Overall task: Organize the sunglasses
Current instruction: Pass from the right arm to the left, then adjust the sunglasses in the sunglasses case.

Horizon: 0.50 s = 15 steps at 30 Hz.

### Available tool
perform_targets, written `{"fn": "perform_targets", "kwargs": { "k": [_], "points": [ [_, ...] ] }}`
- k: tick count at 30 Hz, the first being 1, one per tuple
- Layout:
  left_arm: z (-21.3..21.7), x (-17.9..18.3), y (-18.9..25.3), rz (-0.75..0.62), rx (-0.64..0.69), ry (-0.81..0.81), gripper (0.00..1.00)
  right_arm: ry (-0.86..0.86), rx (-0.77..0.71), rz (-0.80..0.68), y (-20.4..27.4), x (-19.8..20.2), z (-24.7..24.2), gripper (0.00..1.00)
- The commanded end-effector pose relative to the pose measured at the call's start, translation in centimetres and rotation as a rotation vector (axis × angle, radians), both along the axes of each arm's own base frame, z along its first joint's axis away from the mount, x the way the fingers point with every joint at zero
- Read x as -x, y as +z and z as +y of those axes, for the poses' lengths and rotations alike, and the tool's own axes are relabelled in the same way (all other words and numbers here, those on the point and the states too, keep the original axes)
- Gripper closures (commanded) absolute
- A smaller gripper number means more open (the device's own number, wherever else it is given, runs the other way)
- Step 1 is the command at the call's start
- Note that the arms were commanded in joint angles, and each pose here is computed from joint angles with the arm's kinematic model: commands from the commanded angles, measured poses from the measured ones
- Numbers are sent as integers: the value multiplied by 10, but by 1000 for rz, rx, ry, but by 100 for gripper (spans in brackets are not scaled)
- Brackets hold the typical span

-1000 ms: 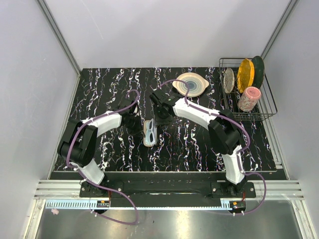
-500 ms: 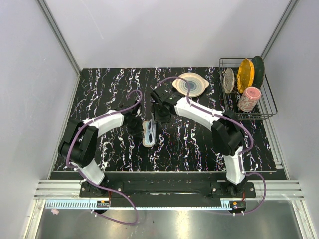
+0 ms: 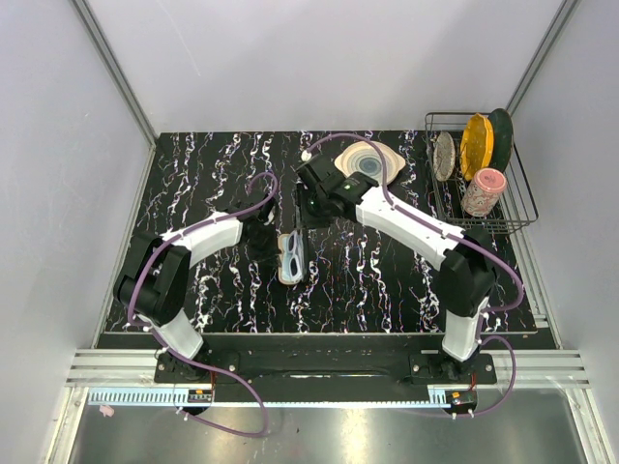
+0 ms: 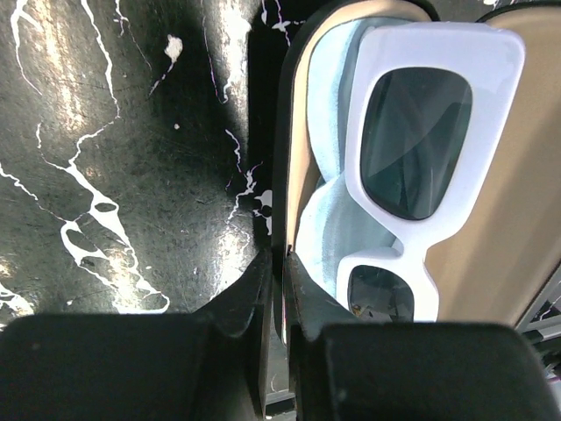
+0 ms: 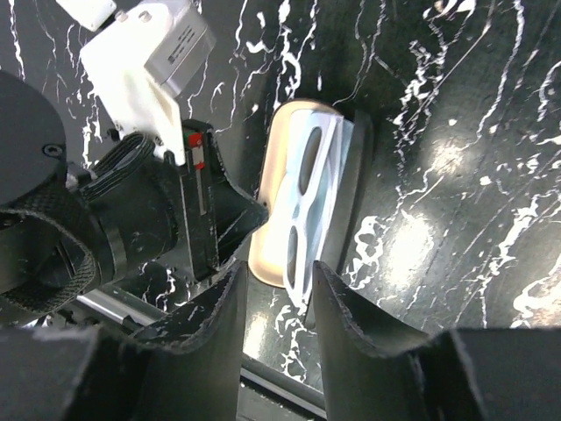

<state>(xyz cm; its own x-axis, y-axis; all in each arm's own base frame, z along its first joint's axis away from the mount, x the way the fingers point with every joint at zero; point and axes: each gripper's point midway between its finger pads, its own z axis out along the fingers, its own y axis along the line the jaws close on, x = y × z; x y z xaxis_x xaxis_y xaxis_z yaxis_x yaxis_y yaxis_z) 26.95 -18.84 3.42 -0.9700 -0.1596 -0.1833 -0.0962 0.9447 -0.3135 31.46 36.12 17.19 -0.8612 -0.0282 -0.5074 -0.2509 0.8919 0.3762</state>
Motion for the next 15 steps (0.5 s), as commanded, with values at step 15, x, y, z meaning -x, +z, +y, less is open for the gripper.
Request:
{"fn": "perform_targets", "kwargs": {
  "k": [15],
  "points": [
    [-25, -16, 10, -52, 110, 59, 100, 25, 86, 119, -62, 16, 21, 61]
  ]
}}
